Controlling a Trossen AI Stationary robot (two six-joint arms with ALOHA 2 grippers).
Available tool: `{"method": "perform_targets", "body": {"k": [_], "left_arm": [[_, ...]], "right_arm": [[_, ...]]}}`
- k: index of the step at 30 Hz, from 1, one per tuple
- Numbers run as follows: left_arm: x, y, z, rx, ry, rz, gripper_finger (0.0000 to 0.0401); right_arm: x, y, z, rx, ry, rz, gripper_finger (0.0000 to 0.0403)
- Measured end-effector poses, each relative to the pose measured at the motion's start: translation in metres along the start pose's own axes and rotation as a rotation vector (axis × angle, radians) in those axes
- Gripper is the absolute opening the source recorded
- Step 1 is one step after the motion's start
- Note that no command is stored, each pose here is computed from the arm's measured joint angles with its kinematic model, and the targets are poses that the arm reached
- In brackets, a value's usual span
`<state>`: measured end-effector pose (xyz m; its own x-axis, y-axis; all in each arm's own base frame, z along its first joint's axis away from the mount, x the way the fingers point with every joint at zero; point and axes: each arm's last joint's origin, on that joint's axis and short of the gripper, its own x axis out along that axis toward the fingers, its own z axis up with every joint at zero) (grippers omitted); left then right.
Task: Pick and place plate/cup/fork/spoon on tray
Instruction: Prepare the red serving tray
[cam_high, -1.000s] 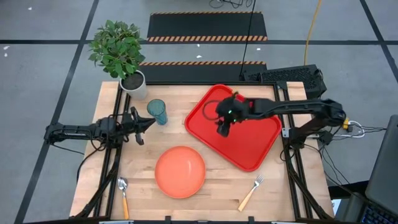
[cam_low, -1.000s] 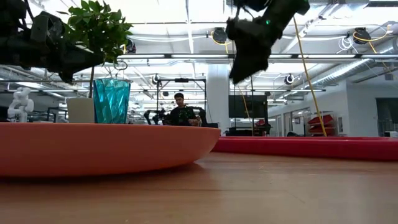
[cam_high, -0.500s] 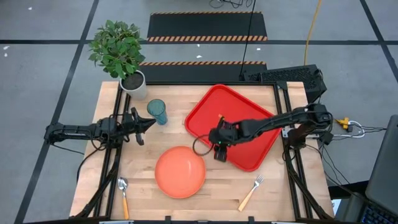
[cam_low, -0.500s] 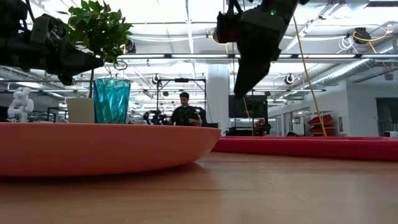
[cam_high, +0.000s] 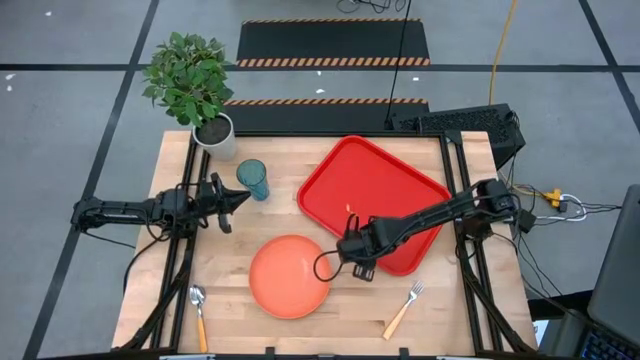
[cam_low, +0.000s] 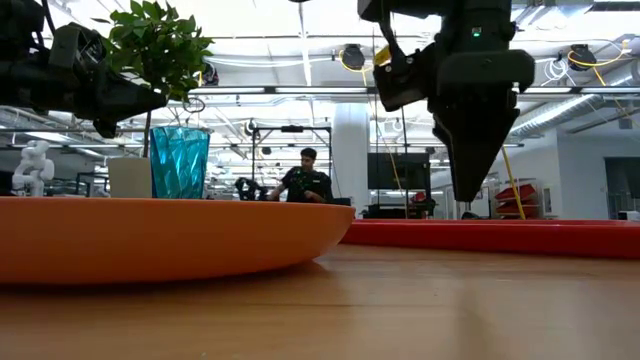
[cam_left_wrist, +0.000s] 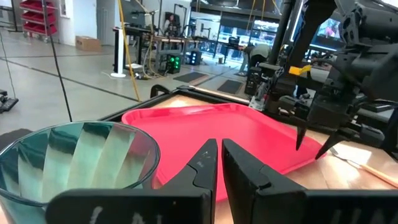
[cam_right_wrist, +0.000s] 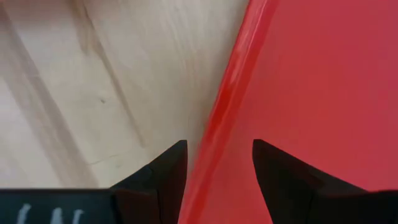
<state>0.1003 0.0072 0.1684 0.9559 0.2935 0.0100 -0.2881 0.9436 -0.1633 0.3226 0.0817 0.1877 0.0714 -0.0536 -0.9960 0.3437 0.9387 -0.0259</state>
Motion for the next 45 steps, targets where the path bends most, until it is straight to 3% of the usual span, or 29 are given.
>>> {"method": "perform_targets", "body": {"k": [12, 23, 28, 32, 39, 45], "left_arm": [[0.000, 0.000, 0.000, -0.007, 0.001, -0.001, 0.0026], [0.000, 0.000, -0.001, -0.004, 0.012, -0.006, 0.0026], [0.000, 0.000, -0.001, -0.001, 0.014, -0.006, 0.0026], [0.000, 0.000, -0.001, 0.002, 0.014, -0.006, 0.0026], [0.000, 0.000, -0.001, 0.003, 0.015, -0.006, 0.0026], [0.000, 0.000, -0.001, 0.005, 0.016, -0.006, 0.0026]], "right_arm": [[0.004, 0.007, -0.005, 0.191, 0.001, 0.031, 0.0173], [0.033, 0.004, -0.016, 0.192, -0.027, 0.045, 0.0173], [0.037, 0.002, -0.017, 0.105, -0.047, 0.015, 0.0171], [0.037, 0.002, -0.017, 0.029, -0.064, -0.002, 0.0140], [0.036, 0.001, -0.018, -0.016, -0.069, -0.027, 0.0032], [0.036, 0.002, -0.017, -0.078, -0.073, -0.018, 0.0028]]}}
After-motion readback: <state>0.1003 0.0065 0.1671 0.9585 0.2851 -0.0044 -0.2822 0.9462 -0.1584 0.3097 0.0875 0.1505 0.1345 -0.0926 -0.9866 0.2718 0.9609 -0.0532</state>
